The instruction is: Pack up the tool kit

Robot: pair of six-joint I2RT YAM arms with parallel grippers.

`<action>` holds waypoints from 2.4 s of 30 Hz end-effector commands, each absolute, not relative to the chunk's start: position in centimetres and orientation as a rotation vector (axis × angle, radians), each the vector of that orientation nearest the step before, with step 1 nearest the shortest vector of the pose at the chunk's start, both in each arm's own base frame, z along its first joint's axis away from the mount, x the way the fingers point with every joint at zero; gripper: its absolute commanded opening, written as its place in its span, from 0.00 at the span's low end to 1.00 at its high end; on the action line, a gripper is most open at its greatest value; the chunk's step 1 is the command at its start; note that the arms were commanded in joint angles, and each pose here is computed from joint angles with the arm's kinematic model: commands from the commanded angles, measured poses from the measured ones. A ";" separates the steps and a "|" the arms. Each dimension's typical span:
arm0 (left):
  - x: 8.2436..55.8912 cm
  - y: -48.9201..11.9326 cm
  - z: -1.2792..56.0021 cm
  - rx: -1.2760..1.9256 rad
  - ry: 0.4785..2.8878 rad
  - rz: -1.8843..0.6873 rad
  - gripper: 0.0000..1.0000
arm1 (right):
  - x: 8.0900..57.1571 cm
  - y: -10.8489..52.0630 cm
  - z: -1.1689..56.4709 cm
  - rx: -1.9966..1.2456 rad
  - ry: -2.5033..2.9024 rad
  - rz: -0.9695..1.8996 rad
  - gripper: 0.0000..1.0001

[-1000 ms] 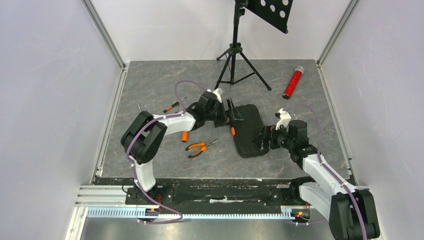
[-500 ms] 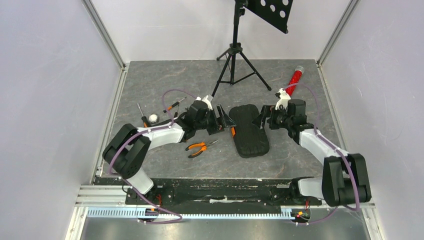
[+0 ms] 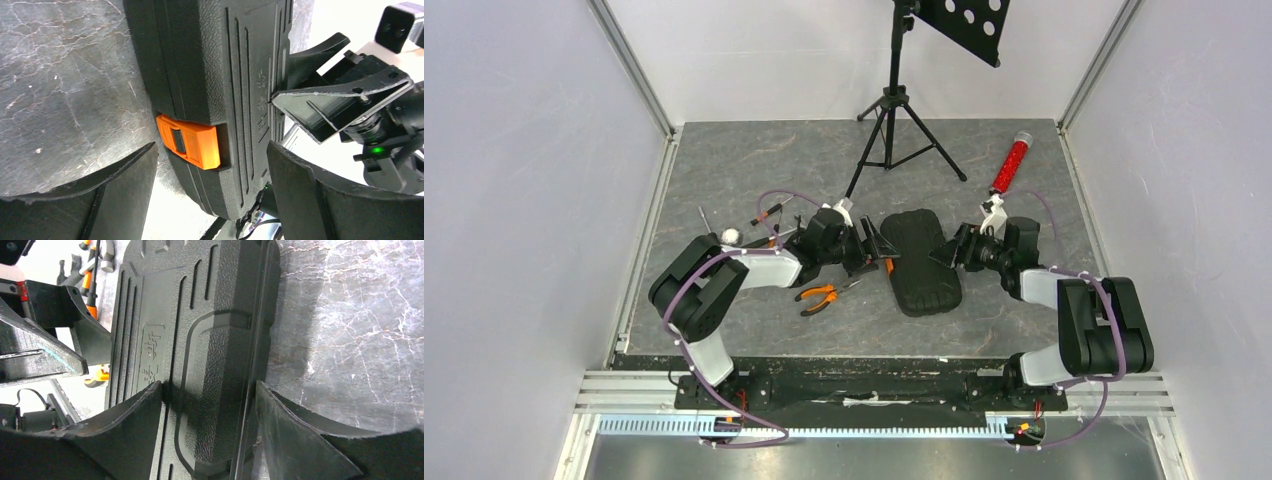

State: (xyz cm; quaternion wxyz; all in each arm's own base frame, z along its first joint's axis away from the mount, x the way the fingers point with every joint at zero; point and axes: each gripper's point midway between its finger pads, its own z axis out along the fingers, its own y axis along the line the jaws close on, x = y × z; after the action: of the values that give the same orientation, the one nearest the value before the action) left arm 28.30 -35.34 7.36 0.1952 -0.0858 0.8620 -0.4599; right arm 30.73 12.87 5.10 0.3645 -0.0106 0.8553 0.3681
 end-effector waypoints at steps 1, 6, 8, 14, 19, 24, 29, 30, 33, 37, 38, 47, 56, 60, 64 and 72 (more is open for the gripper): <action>28.4 -36.0 8.6 -0.252 2.359 -1.365 0.85 | 28.1 12.0 2.1 0.100 2.254 1.003 0.51; 28.3 -36.4 8.7 -0.280 2.341 -1.417 0.85 | 27.7 11.3 1.9 0.188 2.227 1.048 0.39; 28.3 -36.4 8.7 -0.284 2.340 -1.428 0.85 | 27.6 11.1 1.9 0.213 2.220 1.058 0.36; 27.9 -37.0 8.8 -0.295 2.325 -1.475 0.86 | 27.4 10.7 1.7 0.315 2.187 1.121 0.32; 27.4 -37.3 8.0 -0.341 2.327 -1.495 0.86 | 27.3 10.2 0.9 0.367 2.203 1.116 0.28; 27.1 -37.5 7.2 -0.400 2.319 -1.528 0.82 | 27.2 9.9 0.3 0.380 2.224 1.103 0.27; 27.3 -37.2 7.3 -0.495 2.230 -1.618 0.73 | 27.1 9.9 0.0 0.384 2.230 1.102 0.27; 27.3 -37.2 7.3 -0.504 2.216 -1.635 0.72 | 27.1 9.9 0.0 0.383 2.231 1.101 0.27; 27.4 -37.4 7.7 -0.530 2.161 -1.697 0.72 | 27.1 9.8 0.0 0.381 2.233 1.097 0.27; 27.4 -37.4 7.4 -0.561 2.142 -1.739 0.72 | 27.1 9.8 -0.2 0.382 2.241 1.092 0.27; 27.3 -37.4 7.1 -0.563 2.151 -1.733 0.73 | 27.1 9.8 -0.2 0.381 2.242 1.091 0.27; 27.1 -37.0 7.0 -0.519 2.170 -1.669 0.74 | 28.4 9.3 0.8 0.235 2.282 0.969 0.44; 27.4 -37.2 7.7 -0.433 2.214 -1.583 0.74 | 30.1 7.9 1.5 0.005 2.428 0.631 0.52; 27.6 -37.7 7.8 -0.413 2.223 -1.591 0.74 | 30.2 6.8 1.1 -0.020 2.500 0.520 0.44; 27.8 -37.9 8.3 -0.393 2.217 -1.588 0.74 | 28.7 4.8 -0.8 0.040 2.595 0.379 0.31; 27.9 -37.6 8.1 -0.390 2.220 -1.558 0.80 | 26.1 3.8 -3.5 0.206 2.633 0.435 0.26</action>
State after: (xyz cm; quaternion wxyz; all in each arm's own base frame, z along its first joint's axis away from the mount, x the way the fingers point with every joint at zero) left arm 27.25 -37.13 6.19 0.1691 -0.1640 0.8043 -0.5455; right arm 32.93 9.79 5.70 0.3629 -0.0080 0.8833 0.2967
